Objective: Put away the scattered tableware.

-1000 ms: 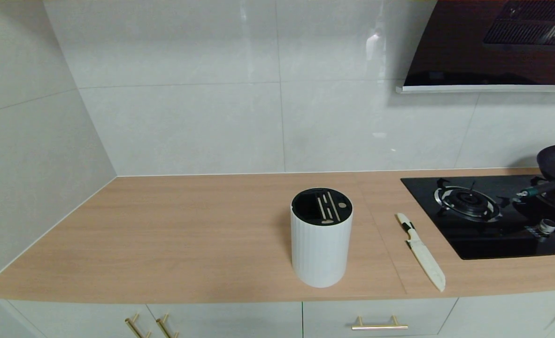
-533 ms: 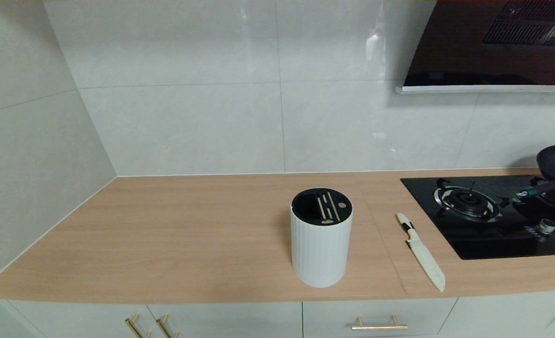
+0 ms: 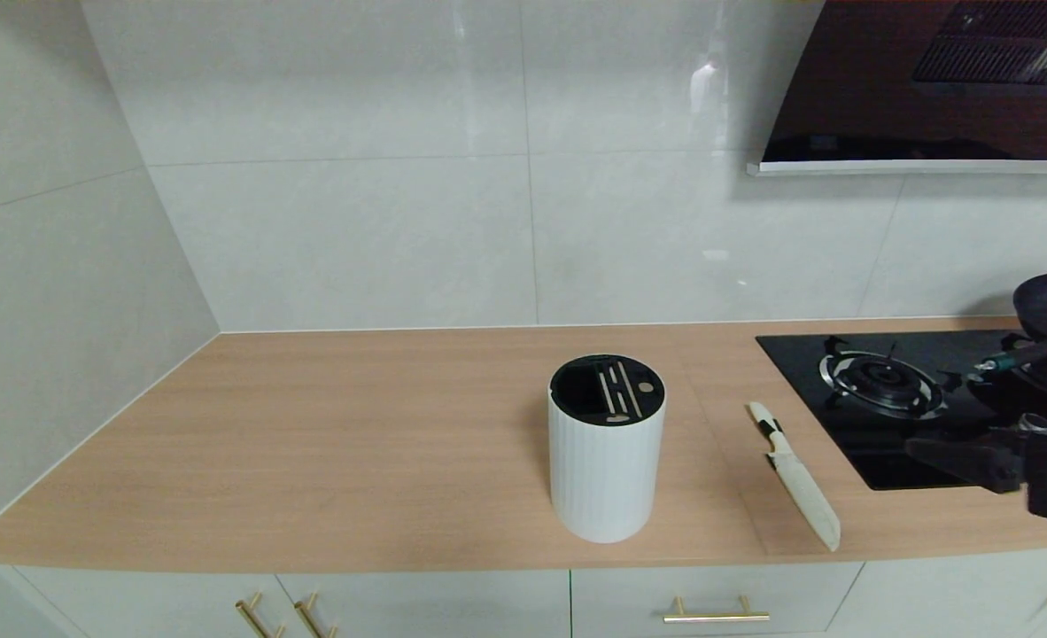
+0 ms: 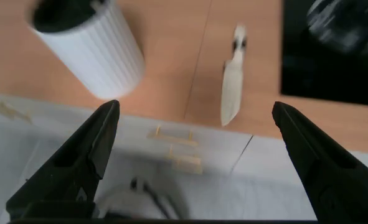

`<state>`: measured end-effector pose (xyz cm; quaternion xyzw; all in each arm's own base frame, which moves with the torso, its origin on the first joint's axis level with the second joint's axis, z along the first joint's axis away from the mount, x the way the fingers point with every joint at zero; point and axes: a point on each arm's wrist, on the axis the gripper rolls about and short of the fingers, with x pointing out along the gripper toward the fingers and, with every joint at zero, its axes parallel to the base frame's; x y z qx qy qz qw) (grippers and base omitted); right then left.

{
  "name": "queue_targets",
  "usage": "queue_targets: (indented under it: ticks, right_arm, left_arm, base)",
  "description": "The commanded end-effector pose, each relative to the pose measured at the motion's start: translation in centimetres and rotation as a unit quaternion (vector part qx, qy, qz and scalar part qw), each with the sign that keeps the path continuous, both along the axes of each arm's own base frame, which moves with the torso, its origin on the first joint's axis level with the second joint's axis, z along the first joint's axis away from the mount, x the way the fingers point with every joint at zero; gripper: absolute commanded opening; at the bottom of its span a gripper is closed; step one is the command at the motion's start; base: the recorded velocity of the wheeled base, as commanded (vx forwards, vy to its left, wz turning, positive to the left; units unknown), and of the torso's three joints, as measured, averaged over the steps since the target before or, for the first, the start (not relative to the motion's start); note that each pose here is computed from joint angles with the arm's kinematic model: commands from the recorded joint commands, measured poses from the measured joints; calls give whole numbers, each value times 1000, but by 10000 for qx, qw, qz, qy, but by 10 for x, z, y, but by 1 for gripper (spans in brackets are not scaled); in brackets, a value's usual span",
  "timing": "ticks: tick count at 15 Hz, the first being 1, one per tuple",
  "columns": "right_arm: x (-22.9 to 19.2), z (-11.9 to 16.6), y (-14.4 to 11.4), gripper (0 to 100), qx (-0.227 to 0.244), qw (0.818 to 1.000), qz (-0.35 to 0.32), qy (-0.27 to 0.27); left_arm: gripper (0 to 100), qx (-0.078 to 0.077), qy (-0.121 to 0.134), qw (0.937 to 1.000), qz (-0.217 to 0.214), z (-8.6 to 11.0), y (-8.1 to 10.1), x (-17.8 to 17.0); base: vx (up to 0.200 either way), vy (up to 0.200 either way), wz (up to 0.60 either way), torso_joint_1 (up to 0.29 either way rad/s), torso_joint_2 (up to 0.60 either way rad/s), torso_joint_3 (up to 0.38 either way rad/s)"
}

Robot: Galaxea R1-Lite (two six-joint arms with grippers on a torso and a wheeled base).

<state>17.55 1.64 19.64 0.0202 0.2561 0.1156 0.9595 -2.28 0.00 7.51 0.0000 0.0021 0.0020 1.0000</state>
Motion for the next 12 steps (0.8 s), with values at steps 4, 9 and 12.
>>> queue_targets:
  ticks: [4,9,12]
  right_arm:
    - [131,-84,23,100,-269,9884,246,1475]
    - [188,-155,24,100,-810,9907,-227,1067]
    - [194,-172,24,100,-848,9886,-249,1218]
  left_arm:
    - [100,0,9,10000,3,0,0,0]
    - [100,0,2,10000,3,0,0,0]
    - [100,0,9,10000,3,0,0,0]
  base:
    - [0,0,0,0,0,0]
    - [0,0,0,0,0,0]
    - [0,0,0,0,0,0]
